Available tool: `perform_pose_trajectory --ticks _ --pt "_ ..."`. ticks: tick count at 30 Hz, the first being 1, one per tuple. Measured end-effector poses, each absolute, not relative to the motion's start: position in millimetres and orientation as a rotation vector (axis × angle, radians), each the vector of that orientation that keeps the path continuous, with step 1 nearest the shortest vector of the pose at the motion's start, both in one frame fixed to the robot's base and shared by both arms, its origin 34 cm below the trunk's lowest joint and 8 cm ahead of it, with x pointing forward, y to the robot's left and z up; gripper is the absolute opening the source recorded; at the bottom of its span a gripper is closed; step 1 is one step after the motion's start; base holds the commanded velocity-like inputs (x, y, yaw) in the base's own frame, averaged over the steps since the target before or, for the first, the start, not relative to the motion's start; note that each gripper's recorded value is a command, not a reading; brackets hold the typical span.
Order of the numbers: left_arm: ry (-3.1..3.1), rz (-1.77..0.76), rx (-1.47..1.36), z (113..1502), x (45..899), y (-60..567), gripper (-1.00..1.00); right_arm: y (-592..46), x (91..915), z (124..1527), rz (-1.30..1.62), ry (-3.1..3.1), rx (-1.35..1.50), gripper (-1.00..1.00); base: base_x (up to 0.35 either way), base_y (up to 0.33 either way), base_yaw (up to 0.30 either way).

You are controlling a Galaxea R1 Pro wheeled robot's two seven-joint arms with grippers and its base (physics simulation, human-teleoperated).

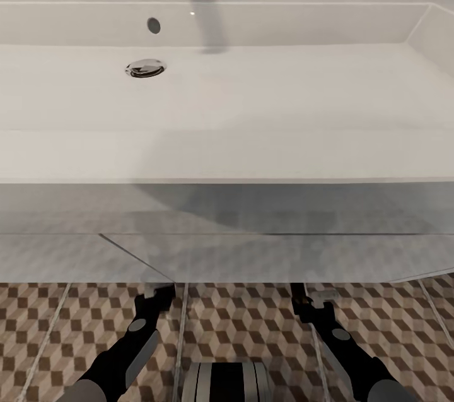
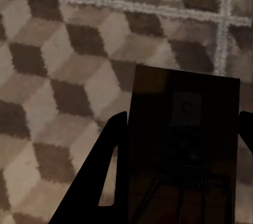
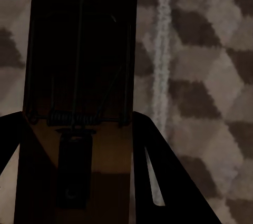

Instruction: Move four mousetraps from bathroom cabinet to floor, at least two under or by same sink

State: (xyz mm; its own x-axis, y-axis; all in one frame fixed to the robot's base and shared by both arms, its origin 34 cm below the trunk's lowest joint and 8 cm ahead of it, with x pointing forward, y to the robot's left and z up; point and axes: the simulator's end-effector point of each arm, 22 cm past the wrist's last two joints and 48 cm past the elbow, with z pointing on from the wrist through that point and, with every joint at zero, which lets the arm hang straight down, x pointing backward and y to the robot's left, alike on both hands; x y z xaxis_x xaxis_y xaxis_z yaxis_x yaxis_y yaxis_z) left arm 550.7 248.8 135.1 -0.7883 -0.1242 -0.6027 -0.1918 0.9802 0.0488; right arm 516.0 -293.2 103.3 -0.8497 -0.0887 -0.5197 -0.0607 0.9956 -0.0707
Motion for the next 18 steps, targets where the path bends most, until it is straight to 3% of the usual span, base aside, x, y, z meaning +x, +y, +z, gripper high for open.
perform_pose_trajectory --ticks 18 --pt "2.435 0.157 -0.190 142.7 560.2 252.2 -1.00 -293.1 515.9 103.2 -0.069 2.589 -0.104 -1.00 0.000 0.000 0.000"
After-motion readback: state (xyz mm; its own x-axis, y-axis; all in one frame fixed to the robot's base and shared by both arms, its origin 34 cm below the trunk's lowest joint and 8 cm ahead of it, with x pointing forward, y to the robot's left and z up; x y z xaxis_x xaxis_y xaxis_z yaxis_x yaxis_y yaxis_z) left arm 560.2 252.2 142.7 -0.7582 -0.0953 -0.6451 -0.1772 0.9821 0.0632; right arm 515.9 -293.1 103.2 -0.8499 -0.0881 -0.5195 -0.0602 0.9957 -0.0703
